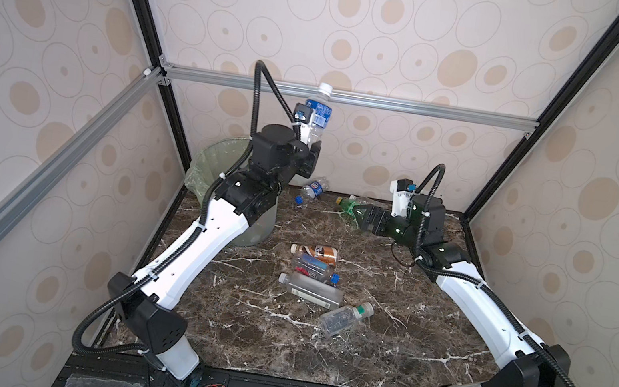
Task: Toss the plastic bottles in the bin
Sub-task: 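Lift the blue-label water bottle up over the bin with the left gripper, then open the left gripper to drop the water bottle into the bin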
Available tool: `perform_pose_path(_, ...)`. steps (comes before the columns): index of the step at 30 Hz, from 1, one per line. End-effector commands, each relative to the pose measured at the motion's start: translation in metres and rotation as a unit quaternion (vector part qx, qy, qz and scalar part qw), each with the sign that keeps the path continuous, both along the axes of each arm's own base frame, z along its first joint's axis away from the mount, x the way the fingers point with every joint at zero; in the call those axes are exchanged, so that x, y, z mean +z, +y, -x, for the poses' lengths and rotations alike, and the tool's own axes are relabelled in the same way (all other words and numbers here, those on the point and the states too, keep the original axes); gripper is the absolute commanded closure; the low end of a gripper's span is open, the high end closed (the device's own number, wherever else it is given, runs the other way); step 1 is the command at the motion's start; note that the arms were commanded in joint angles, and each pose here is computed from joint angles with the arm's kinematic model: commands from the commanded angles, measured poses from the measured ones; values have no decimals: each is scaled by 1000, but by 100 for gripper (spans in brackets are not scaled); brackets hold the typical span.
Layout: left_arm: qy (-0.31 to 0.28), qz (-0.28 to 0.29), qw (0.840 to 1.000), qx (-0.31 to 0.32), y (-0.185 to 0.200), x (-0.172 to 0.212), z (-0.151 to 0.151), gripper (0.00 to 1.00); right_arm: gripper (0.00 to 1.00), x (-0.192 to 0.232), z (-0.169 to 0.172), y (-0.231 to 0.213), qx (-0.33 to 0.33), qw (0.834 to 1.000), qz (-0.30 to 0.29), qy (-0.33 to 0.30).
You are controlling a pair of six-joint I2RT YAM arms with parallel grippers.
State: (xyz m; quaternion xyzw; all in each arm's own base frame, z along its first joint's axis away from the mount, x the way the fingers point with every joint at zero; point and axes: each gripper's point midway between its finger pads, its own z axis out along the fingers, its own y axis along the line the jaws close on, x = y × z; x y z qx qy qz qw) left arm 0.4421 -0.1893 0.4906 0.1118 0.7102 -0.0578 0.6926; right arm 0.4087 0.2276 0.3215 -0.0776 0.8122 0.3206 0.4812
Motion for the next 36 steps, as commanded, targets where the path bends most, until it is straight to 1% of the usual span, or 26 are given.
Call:
perform_pose_path(1, -64, 18, 998, 21, 25, 39, 8, 53, 0, 46, 5, 25, 33, 997, -7, -68)
perform_pose_path(3, -83, 22, 996, 28, 36, 51, 14, 53, 0, 62, 9, 38, 49, 995, -3, -92)
perform_pose_path(6, -117, 21, 992, 42, 52, 74, 26, 53, 0, 72, 12, 52, 64, 992, -5, -105)
perform_pose_path(9, -161, 31, 985, 61, 72, 102, 44, 53, 0, 72, 11, 59, 69, 992, -7, -102)
perform_pose_path(11, -181, 34, 980, 78, 83, 114, 51, 52, 0, 67, 9, 61, 70, 993, -6, -96)
perform_pose_path(14, -185, 41, 977, 97, 100, 117, 49, 51, 0, 58, 7, 62, 68, 994, -5, -85)
perform_pose_path(16, -170, 46, 979, 99, 106, 104, 37, 51, 0, 52, 5, 63, 67, 995, -3, -78)
perform_pose_path(18, -136, 52, 985, 96, 113, 75, 16, 51, 0, 46, 3, 62, 64, 995, -1, -72)
perform_pose_path(21, -63, 62, 991, 99, 124, 12, -18, 52, 0, 41, 2, 63, 63, 996, 4, -66)
perform_pose_path(24, 36, 101, 988, 108, 143, -56, -49, 52, 0, 38, 4, 61, 62, 996, 7, -64)
perform_pose_path(25, 66, 105, 987, 104, 142, -72, -56, 47, 0, 35, 4, 60, 60, 996, 9, -63)
perform_pose_path(26, 80, 103, 987, 90, 137, -80, -58, 33, 0, 35, 5, 59, 59, 996, 10, -64)
perform_pose_path(28, 79, 111, 987, 86, 134, -76, -54, 5, 0, 34, 6, 58, 59, 996, 13, -64)
perform_pose_path(29, 65, 115, 988, 86, 135, -66, -50, 1, 0, 32, 6, 58, 58, 996, 14, -62)
perform_pose_path(33, 27, 114, 990, 78, 128, -23, -36, 1, 0, 31, 6, 57, 57, 996, 12, -61)
perform_pose_path(36, 29, 103, 990, 86, 122, -12, -36, 1, 0, 29, 6, 58, 57, 997, 7, -60)
